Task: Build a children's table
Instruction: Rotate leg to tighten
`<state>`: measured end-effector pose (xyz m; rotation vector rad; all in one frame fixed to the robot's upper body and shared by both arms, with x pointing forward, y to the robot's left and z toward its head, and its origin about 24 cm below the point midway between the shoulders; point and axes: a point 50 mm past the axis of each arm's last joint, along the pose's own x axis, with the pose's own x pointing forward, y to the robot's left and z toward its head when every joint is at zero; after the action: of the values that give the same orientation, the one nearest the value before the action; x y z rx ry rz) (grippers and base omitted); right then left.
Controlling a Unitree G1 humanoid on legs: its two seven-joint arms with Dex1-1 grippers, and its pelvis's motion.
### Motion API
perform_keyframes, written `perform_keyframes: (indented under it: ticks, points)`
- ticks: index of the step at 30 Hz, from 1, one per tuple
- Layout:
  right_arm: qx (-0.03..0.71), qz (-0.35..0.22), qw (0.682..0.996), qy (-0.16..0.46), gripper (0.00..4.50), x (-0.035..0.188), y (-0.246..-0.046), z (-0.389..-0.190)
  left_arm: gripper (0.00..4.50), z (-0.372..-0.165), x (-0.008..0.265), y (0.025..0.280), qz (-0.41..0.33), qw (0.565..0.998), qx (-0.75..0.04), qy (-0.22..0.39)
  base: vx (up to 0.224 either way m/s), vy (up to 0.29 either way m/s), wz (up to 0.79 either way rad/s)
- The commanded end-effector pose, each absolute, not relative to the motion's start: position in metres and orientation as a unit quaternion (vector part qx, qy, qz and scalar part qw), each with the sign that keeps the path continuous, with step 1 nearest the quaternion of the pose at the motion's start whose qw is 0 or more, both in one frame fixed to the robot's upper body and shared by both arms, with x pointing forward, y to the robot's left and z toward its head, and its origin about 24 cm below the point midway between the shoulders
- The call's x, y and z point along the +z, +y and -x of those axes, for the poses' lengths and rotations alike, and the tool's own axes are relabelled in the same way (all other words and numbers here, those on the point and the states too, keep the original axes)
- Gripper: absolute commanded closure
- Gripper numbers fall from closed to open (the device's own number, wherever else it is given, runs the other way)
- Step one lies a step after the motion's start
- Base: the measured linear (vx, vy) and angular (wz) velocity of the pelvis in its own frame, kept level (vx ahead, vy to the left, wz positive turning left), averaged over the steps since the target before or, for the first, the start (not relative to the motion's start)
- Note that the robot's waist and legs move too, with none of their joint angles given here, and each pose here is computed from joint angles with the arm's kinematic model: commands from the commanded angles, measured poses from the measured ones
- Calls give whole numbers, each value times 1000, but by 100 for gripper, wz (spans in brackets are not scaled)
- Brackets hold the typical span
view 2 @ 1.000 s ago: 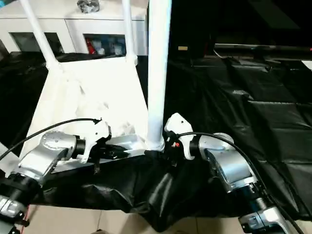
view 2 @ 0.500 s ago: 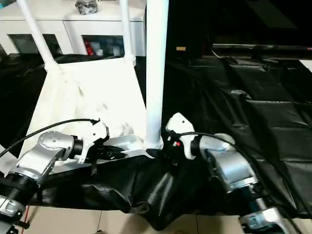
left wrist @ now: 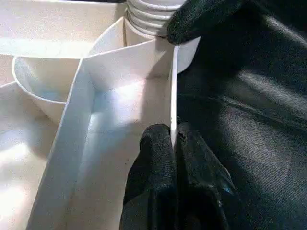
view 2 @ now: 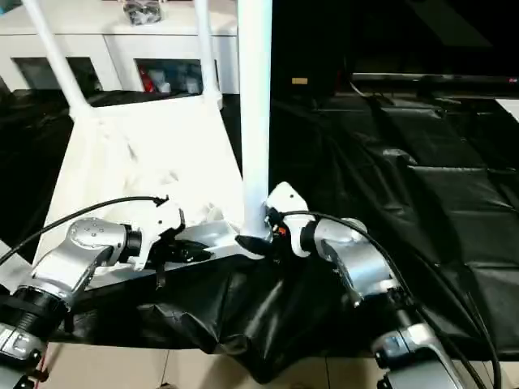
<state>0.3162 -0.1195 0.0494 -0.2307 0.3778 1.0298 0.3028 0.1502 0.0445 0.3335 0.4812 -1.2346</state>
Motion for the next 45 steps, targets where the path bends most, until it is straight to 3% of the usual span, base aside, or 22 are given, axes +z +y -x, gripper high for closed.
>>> perform_keyframes:
  ticks: [1, 7, 14, 16, 18, 20, 23, 25, 28, 31, 33, 35, 36, 41, 45]
  points:
    - [490, 119, 846, 173, 118, 53, -118, -321, 450, -299, 38, 152, -136, 778, -567, 233, 0, 0, 0]
    - [484, 114, 848, 182, 169, 49, -120, -326, 450, -299, 38, 153, -119, 789, -557, 232, 0, 0, 0]
    - [410, 77, 890, 185, 175, 38, -112, -334, 450, -314, 39, 146, -112, 836, -491, 217, 0, 0, 0]
    - [342, 47, 917, 199, 176, 27, -98, -339, 450, -325, 40, 132, -111, 866, -441, 206, 0, 0, 0]
    - [317, 37, 925, 207, 176, 22, -92, -340, 450, -329, 40, 126, -110, 877, -421, 202, 0, 0, 0]
    - [262, 32, 941, 212, 176, 16, -69, -342, 450, -337, 42, 103, -92, 901, -381, 186, 0, 0, 0]
    - [302, 43, 933, 191, 176, 17, -43, -337, 450, -338, 43, 82, -89, 901, -391, 166, 0, 0, 0]
    - [314, 37, 931, 183, 121, 19, -40, -337, 450, -338, 43, 79, -91, 898, -399, 163, 0, 0, 0]
    - [346, -8, 922, 170, 97, 27, -44, -340, 450, -333, 44, 80, -106, 877, -443, 155, 0, 0, 0]
    - [367, -9, 917, 159, 57, 33, -51, -343, 450, -328, 44, 84, -111, 860, -474, 152, 0, 0, 0]
    - [400, 21, 904, 151, 57, 38, -61, -344, 450, -323, 44, 91, -115, 840, -507, 154, 0, 0, 0]
    - [433, 53, 887, 149, 25, 40, -71, -342, 450, -319, 45, 98, -121, 821, -535, 156, 0, 0, 0]
    - [479, 96, 860, 150, 25, 41, -88, -337, 450, -313, 45, 107, -126, 794, -571, 164, 0, 0, 0]
    - [522, 114, 831, 156, 25, 44, -108, -330, 450, -304, 45, 118, -120, 762, -612, 173, 0, 0, 0]
    - [594, 115, 778, 168, 25, 49, -129, -315, 450, -294, 43, 134, -115, 727, -648, 197, 0, 0, 0]
